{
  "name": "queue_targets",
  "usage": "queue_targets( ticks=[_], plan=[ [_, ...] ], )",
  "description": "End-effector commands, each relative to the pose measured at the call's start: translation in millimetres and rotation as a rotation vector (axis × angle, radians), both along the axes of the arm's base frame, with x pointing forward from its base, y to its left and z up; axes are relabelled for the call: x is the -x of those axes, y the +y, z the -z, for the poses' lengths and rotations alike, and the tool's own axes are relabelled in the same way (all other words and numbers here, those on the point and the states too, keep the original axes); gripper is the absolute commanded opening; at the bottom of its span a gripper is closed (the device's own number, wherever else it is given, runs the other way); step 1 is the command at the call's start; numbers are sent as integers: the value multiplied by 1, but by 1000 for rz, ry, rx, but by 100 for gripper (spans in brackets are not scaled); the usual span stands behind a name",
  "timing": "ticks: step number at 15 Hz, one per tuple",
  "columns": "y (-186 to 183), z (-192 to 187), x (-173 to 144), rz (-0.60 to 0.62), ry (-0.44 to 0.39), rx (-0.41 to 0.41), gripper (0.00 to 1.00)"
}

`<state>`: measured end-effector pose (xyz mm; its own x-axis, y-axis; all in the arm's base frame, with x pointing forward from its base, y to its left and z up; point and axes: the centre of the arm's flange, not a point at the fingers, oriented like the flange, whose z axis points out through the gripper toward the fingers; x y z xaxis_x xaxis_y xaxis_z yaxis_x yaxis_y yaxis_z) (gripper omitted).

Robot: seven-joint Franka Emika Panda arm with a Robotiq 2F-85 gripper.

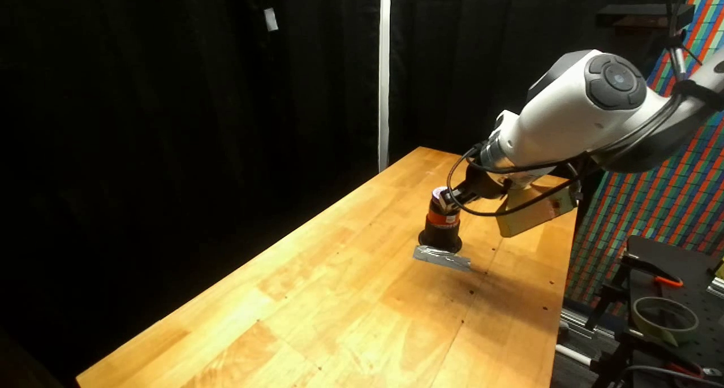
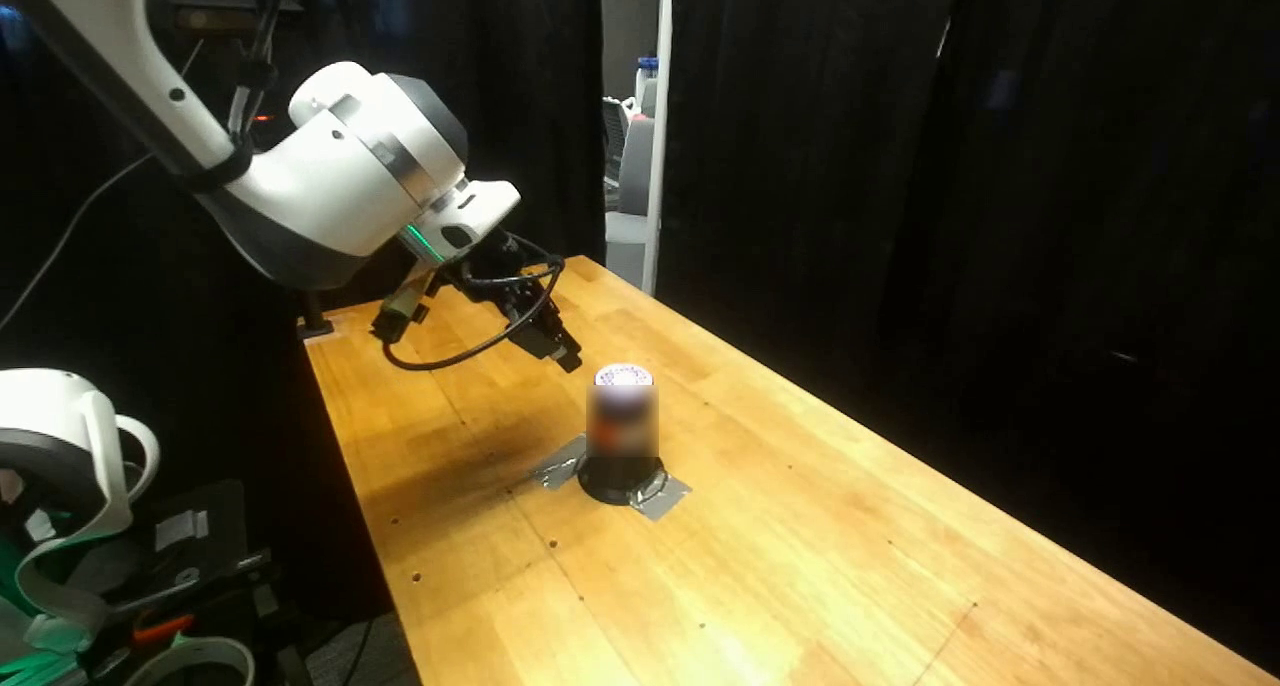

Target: Put the rubber band on the jar.

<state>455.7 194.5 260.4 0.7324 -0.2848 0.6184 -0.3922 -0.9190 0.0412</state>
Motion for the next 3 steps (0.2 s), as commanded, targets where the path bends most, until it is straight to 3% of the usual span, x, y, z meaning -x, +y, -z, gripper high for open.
queue_targets(
  ticks=[1, 3],
  plan=[
    [5, -43, -12, -86, 167, 64, 63],
    [14, -45, -9, -145, 248, 84, 79]
  ],
)
